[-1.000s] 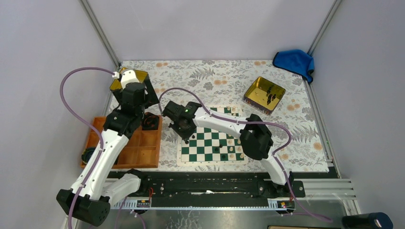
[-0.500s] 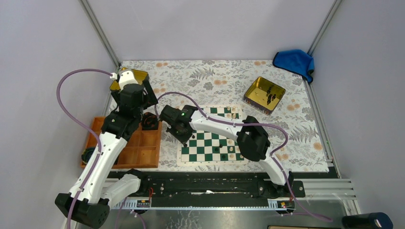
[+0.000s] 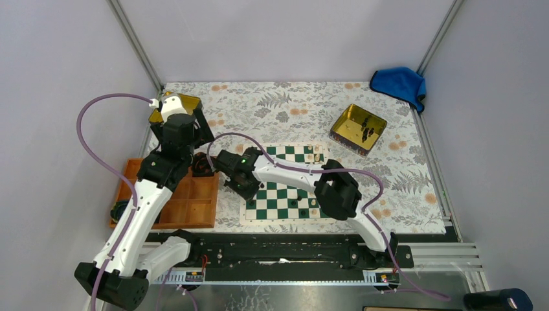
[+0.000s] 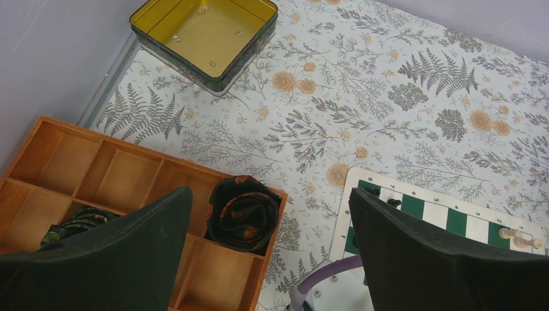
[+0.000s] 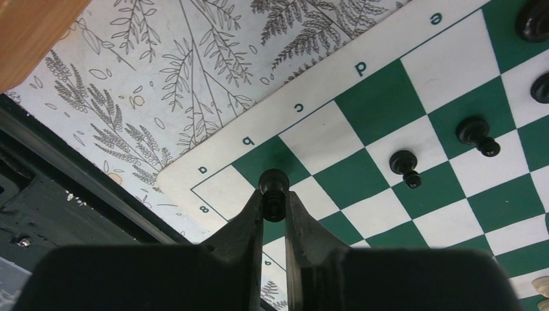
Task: Set up the chess pieces on the board
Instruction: Place the chess piece on the chessboard.
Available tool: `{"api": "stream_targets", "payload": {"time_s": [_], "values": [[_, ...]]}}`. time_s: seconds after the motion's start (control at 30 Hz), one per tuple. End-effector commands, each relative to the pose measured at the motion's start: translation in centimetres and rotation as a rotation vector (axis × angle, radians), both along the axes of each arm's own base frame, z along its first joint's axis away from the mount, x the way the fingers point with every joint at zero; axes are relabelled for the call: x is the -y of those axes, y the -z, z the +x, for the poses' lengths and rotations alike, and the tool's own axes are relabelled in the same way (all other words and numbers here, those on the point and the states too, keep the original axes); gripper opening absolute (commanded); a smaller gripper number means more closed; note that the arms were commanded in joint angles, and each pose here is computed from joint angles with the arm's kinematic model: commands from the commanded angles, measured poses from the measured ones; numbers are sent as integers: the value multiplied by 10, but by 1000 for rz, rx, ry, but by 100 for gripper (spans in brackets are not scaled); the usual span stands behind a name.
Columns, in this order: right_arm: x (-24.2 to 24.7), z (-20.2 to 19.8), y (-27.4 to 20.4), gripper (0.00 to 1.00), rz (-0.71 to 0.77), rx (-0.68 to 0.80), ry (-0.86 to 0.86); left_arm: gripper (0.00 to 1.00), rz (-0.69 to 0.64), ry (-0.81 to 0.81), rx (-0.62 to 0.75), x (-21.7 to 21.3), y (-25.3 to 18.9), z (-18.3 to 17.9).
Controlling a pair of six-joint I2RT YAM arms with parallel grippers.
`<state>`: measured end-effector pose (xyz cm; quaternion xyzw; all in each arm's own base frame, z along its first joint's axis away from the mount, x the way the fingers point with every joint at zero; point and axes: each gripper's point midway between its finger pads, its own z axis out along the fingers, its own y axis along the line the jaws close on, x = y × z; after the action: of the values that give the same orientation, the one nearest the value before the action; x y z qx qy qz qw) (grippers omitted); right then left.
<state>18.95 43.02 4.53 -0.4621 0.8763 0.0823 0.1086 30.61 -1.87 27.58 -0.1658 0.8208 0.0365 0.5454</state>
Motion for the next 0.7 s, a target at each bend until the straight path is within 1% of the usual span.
{"api": "stream_targets", "payload": {"time_s": [0.0, 0.27, 0.67], "values": [[-8, -8, -8, 0, 28, -9, -43, 99, 0, -21, 35, -5, -9, 1], [-7, -8, -4, 1, 21, -6, -45, 99, -2, -16, 31, -3, -7, 2], [-16, 16, -7, 0, 20, 101, -20, 99, -5, -9, 28, -2, -7, 3]]}}
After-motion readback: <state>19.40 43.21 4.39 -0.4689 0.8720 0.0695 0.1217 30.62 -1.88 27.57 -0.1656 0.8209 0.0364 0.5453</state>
